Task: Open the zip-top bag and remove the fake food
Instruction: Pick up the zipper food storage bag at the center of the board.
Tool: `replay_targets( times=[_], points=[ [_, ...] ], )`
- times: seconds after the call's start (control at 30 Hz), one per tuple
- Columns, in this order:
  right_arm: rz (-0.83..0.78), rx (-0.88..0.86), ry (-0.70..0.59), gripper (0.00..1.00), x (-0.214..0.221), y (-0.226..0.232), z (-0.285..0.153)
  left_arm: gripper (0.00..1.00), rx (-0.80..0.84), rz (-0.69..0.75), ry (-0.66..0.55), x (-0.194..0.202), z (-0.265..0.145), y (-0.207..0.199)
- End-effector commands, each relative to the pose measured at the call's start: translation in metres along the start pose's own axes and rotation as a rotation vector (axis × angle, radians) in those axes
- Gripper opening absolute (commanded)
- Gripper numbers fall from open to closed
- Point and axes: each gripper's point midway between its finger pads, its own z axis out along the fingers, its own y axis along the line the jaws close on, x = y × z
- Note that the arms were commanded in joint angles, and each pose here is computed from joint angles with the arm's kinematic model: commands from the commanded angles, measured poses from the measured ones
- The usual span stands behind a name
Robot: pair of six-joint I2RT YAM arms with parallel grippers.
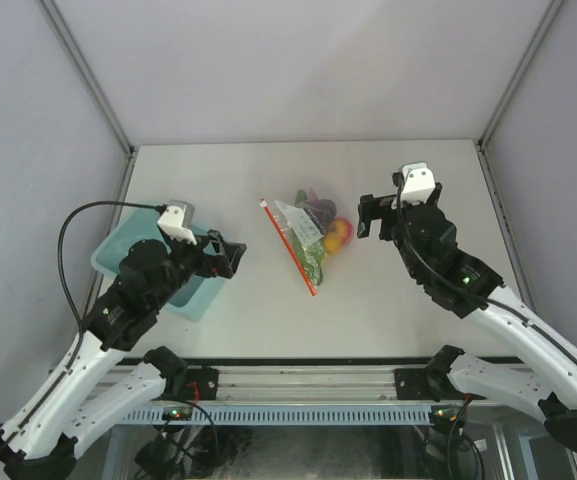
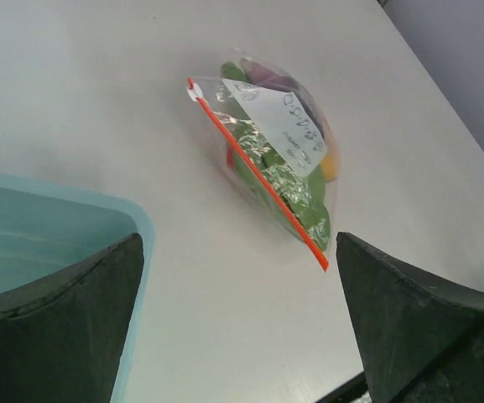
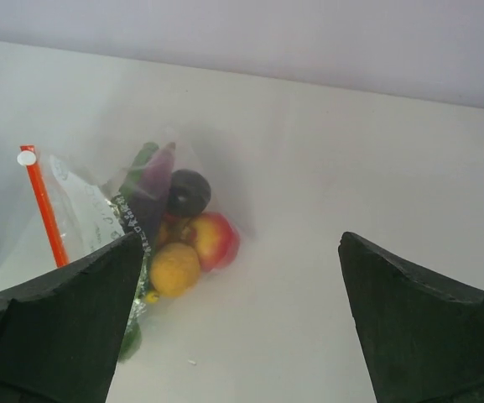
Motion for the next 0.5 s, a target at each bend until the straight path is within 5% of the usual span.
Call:
replay_targets(
  times=[0.0, 0.27, 0.47],
  points=[
    [0.080, -0.014, -0.028, 0.99, -0.032, -0.006, -0.019, 1.00, -0.004, 0.020, -0.074, -0.042, -0.018, -0.020],
    [0.070, -0.038, -0.047, 0.99, -0.065, -0.015, -0.040, 1.00, 0.118, 0.035, -0.031, -0.081, -0.018, -0.069],
    [0.033, -0.171, -0.058, 0.99, -0.078, 0.001, -0.048, 1.00, 0.192, 0.003, -0.108, -0.108, 0.000, -0.083]
  ],
)
